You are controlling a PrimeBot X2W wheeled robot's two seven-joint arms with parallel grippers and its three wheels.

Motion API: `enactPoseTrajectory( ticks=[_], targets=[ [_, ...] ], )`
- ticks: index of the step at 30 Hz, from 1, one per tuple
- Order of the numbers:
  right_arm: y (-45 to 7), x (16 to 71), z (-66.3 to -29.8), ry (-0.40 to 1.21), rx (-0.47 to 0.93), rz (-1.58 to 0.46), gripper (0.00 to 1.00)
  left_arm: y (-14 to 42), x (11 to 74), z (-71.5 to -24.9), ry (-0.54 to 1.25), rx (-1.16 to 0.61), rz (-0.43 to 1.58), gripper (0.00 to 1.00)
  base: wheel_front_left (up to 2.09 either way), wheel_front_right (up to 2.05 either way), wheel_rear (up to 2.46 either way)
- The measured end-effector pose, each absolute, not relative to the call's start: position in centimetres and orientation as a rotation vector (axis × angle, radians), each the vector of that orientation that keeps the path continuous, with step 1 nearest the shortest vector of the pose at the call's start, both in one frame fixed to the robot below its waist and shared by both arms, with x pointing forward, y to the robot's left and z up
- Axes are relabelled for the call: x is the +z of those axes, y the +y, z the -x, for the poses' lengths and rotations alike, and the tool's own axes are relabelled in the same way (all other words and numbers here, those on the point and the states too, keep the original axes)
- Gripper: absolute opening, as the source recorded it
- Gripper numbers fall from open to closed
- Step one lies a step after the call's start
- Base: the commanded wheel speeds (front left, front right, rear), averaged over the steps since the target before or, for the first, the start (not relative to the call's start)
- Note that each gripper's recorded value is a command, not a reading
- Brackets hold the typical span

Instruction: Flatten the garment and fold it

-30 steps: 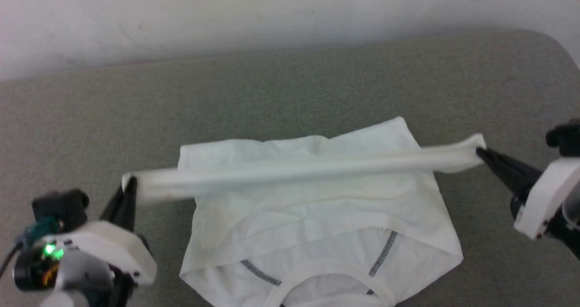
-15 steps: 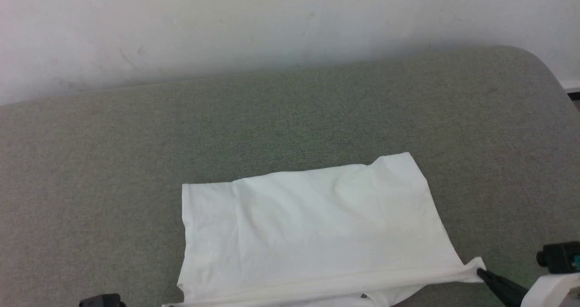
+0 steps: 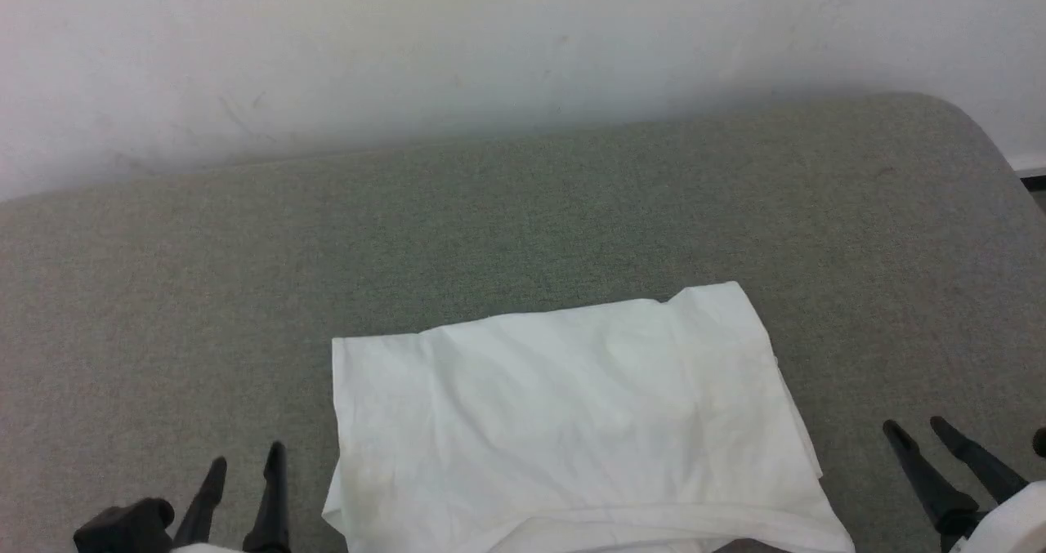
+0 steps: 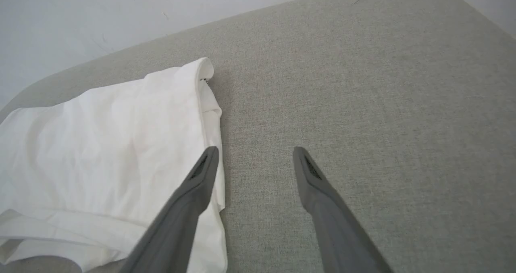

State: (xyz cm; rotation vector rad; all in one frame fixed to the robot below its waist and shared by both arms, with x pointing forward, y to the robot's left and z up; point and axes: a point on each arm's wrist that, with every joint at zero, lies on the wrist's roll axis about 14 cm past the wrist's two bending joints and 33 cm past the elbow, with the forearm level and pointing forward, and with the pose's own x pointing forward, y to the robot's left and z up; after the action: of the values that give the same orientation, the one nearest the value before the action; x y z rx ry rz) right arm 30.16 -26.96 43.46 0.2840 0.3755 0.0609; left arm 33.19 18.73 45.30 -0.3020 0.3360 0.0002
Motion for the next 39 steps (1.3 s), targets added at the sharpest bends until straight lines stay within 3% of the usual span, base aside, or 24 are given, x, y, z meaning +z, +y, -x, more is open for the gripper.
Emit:
enactPoseTrajectory(
  ticks=[4, 9, 21, 33, 34, 36, 39],
  targets=[
    [-26.9, 45.2, -31.1, 0.347, 0.048, -0.272, 1.00, 18.6, 48.3, -35.0, 0.147, 0.002, 0.270, 1.00, 0.00, 0.00, 0.00],
    [-25.2, 44.1, -31.8, 0.471, 0.088, -0.253, 1.00, 18.2, 49.8, -36.1, 0.008, -0.019, 0.225, 1.00, 0.00, 0.00, 0.00],
    [-19.8, 40.6, -35.6, 0.695, 0.234, -0.247, 1.00, 21.1, 50.8, -36.7, -0.075, 0.037, 0.104, 1.00, 0.00, 0.00, 0.00],
    [-18.9, 36.0, -35.5, 0.950, 0.248, -0.234, 1.00, 22.5, 50.5, -35.8, -0.070, 0.070, 0.023, 1.00, 0.00, 0.00, 0.00],
    [-18.8, 36.0, -35.4, 0.969, 0.253, -0.243, 0.72, 22.5, 50.5, -35.8, -0.071, 0.070, 0.020, 1.00, 0.00, 0.00, 0.00],
    [-18.4, 36.1, -35.3, 0.990, 0.265, -0.258, 0.00, 22.5, 50.6, -35.8, -0.074, 0.068, 0.017, 1.00, 0.00, 0.00, 0.00],
    [-17.7, 36.4, -35.2, 0.981, 0.288, -0.263, 0.00, 22.5, 50.7, -35.8, -0.076, 0.066, 0.014, 1.00, 0.00, 0.00, 0.00]
  ],
)
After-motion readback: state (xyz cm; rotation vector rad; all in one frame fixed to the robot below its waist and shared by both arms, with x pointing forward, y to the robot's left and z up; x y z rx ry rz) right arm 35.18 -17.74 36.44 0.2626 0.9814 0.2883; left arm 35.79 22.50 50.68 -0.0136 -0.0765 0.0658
